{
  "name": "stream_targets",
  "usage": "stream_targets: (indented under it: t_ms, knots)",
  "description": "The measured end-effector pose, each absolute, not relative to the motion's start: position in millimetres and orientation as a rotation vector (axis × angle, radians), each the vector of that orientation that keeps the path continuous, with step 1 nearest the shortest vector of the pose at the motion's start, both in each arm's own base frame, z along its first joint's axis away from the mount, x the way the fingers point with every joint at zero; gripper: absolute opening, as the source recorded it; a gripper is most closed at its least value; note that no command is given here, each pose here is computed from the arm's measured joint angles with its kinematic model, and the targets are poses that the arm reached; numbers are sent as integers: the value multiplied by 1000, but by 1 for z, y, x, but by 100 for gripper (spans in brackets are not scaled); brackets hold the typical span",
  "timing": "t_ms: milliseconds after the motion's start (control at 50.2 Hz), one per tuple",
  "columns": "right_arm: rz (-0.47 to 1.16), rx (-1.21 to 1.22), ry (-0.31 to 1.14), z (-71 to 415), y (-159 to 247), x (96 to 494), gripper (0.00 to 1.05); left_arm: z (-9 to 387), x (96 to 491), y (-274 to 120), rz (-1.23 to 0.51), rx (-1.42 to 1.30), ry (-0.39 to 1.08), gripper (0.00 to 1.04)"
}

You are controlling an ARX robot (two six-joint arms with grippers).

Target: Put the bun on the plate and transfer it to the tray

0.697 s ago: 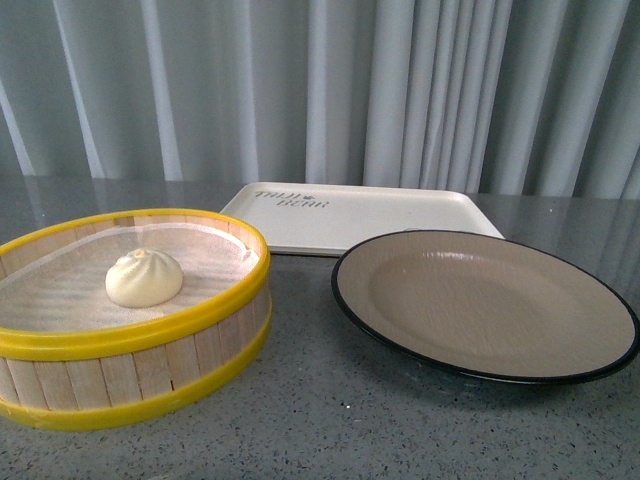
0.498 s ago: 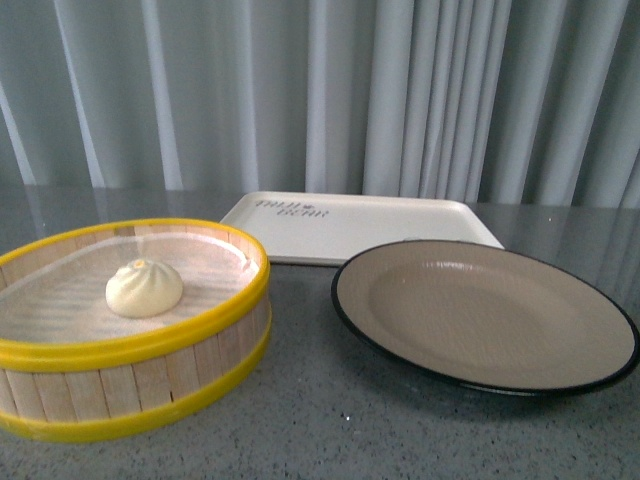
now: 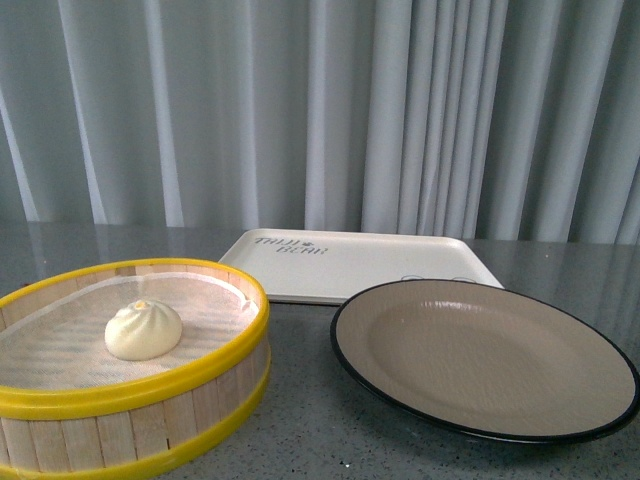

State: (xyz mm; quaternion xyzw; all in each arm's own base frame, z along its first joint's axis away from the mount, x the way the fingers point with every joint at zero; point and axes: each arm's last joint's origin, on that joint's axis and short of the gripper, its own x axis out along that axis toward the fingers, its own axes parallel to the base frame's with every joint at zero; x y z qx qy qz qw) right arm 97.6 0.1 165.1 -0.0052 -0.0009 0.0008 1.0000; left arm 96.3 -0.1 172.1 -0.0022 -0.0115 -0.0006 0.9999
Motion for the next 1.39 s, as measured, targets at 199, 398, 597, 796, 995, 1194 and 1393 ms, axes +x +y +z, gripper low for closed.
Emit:
stream_targets:
  t_ms: [199, 398, 597, 796, 995, 1194, 1393]
  knots:
    - [2, -10, -2, 165, 0, 98, 96, 172, 96, 0, -1, -4, -23, 98]
    - [1, -10, -2, 165, 0, 98, 96, 172, 105, -1, -111, -167, 95, 98]
    - [2, -10, -2, 165, 0, 98, 96, 216, 139, -6, -234, -293, 40, 98]
    - [2, -10, -2, 165, 0, 98, 96, 256, 210, -26, -352, -177, 61, 98]
    - [2, -10, -2, 165, 0, 98, 96, 274, 257, -40, -288, -10, 197, 98]
    - [2, -10, -2, 165, 0, 98, 96, 280, 288, -58, -255, 18, 357, 98]
    - [2, -10, -2, 165, 0, 98, 96, 263, 307, -63, -241, -32, 433, 98]
